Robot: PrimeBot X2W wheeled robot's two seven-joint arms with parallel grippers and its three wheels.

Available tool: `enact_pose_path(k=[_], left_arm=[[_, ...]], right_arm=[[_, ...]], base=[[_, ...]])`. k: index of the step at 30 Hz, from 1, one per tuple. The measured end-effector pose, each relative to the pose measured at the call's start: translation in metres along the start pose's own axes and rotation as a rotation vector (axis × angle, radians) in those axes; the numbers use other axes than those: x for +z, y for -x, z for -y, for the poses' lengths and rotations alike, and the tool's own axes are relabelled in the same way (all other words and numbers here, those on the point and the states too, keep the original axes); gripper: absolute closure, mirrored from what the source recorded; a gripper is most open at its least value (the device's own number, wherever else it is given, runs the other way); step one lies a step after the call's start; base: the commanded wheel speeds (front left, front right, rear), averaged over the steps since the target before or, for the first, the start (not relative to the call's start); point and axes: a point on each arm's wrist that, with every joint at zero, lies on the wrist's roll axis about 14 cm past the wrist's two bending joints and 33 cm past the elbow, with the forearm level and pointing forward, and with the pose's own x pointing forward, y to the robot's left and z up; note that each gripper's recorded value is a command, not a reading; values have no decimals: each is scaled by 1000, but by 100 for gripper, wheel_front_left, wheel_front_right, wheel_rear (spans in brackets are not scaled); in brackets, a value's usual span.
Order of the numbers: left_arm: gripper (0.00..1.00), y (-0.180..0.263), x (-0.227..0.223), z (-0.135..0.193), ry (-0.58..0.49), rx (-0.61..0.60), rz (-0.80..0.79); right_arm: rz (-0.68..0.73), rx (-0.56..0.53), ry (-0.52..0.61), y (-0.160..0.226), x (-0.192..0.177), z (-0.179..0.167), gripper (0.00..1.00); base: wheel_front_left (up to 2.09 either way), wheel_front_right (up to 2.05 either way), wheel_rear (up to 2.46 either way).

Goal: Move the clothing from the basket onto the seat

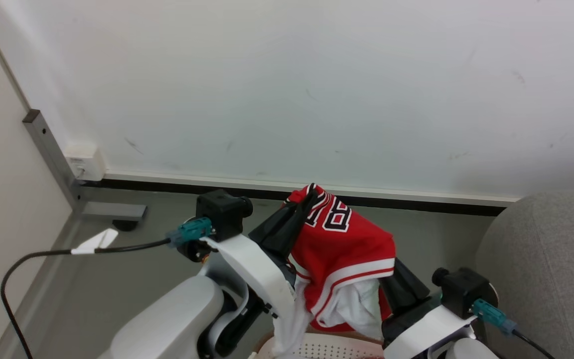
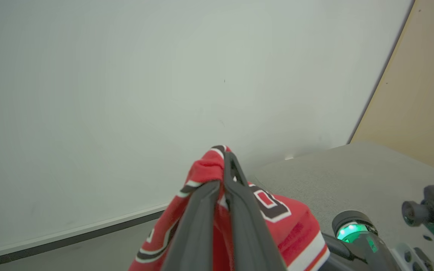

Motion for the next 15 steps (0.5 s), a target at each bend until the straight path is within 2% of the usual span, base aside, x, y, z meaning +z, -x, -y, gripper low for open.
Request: enact_pose_path(k=[2, 4, 5, 6, 7, 15], left_arm=[[98, -1, -6, 2, 11, -6, -10], [76, -3, -11, 8, 18, -27, -16], [61, -4, -14, 12, 24, -41, -18], [35, -5, -18, 17, 29, -60, -26], [0, -5, -23, 23, 33, -81, -35], [0, -15, -47, 63, 57, -224, -50]], right_arm=[[22, -47, 7, 6, 6, 15, 100], [44, -91, 16, 13, 12, 28, 100], [55, -114, 19, 16, 15, 35, 100], [64, -135, 24, 20, 18, 42, 100], [74, -154, 30, 23, 22, 48, 100], [132, -307, 97, 56, 47, 96, 100]], base=[[0, 0, 0], [0, 0, 0], [0, 0, 0], [0, 0, 0], [0, 0, 0], [0, 0, 0]])
